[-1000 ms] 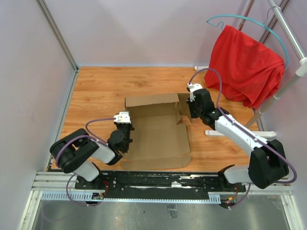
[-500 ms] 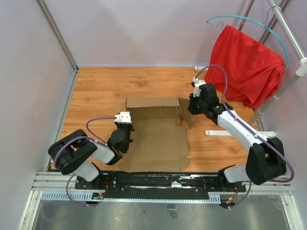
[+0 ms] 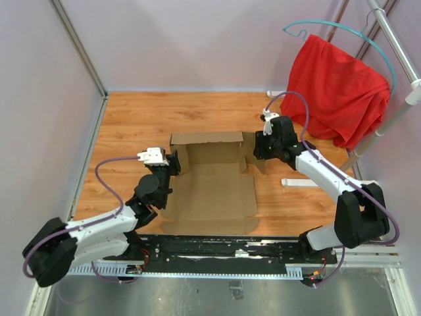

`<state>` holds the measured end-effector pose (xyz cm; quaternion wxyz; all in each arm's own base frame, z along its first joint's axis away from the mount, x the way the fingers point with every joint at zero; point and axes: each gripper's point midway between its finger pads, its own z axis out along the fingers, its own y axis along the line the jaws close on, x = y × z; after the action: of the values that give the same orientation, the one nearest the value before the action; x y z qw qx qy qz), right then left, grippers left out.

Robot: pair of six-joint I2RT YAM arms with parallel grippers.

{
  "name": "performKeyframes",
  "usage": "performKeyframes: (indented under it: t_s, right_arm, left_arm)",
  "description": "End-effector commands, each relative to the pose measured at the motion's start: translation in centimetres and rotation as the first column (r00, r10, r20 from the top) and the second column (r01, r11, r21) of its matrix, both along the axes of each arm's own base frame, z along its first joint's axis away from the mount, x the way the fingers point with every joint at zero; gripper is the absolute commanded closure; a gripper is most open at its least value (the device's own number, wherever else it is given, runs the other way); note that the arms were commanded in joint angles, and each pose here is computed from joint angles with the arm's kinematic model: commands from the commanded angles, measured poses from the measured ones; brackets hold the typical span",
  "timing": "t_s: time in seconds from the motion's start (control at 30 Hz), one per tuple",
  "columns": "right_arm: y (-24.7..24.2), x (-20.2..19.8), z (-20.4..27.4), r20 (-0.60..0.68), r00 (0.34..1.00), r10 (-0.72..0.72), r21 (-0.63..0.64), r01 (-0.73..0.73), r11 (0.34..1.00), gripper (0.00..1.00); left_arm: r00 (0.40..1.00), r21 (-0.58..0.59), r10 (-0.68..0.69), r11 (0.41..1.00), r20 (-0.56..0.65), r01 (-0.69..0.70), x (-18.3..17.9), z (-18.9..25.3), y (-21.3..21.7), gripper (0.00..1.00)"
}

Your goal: Fold the paper box

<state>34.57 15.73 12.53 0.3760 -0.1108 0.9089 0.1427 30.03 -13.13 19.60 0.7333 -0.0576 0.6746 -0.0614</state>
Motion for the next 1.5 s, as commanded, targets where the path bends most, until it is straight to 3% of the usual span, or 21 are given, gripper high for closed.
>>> performKeyframes:
  t_s: [0.0,0.17,0.53,0.97,1.23,1.3,1.47]
  right_arm:
    - [-0.3,-0.3,-0.5,-0.027,1.0,-0.005,-0.004,0.005,1.0,0.59]
    - [-0.3,-0.7,-0.6,-0.018,1.0,0.001,0.005,-0.001,1.0,0.56]
    - [0.2,-1.0,-1.5,-0.037,0.999,0.019,0.029,-0.018,0.999,0.65]
    - [0.7,-1.7,-1.4,-0.027,0.998,0.051,0.048,-0.05,0.998,0.72]
    - [1.3,-2.3,-1.4,-0.018,0.997,0.076,0.054,-0.075,0.996,0.75]
    - [1.5,-2.3,-1.0,-0.012,0.997,0.078,0.058,-0.077,0.995,0.75]
    - [1.4,-2.3,-0.2,-0.01,0.998,0.068,0.053,-0.067,0.996,0.75]
  left_arm:
    - [0.997,-0.046,-0.067,0.997,-0.044,0.065,-1.4,0.5,-0.2,0.51]
    - [0.99,-0.091,-0.117,0.99,-0.073,0.11,-2.5,-0.5,-0.3,0.54]
    - [0.981,0.054,-0.013,0.998,-0.193,0.024,0.4,-8.0,-1.5,0.54]
    - [0.99,0.011,0.143,0.99,-0.01,-0.143,2.2,-8.0,0.1,0.67]
    - [0.987,0.047,0.156,0.986,0.034,-0.158,3.0,-7.4,-0.5,0.87]
    - [0.989,0.079,0.146,0.986,0.026,-0.148,3.3,-7.6,-1.0,0.98]
    - [0.979,0.252,0.16,0.96,-0.128,-0.124,5.0,-8.7,-3.0,1.0]
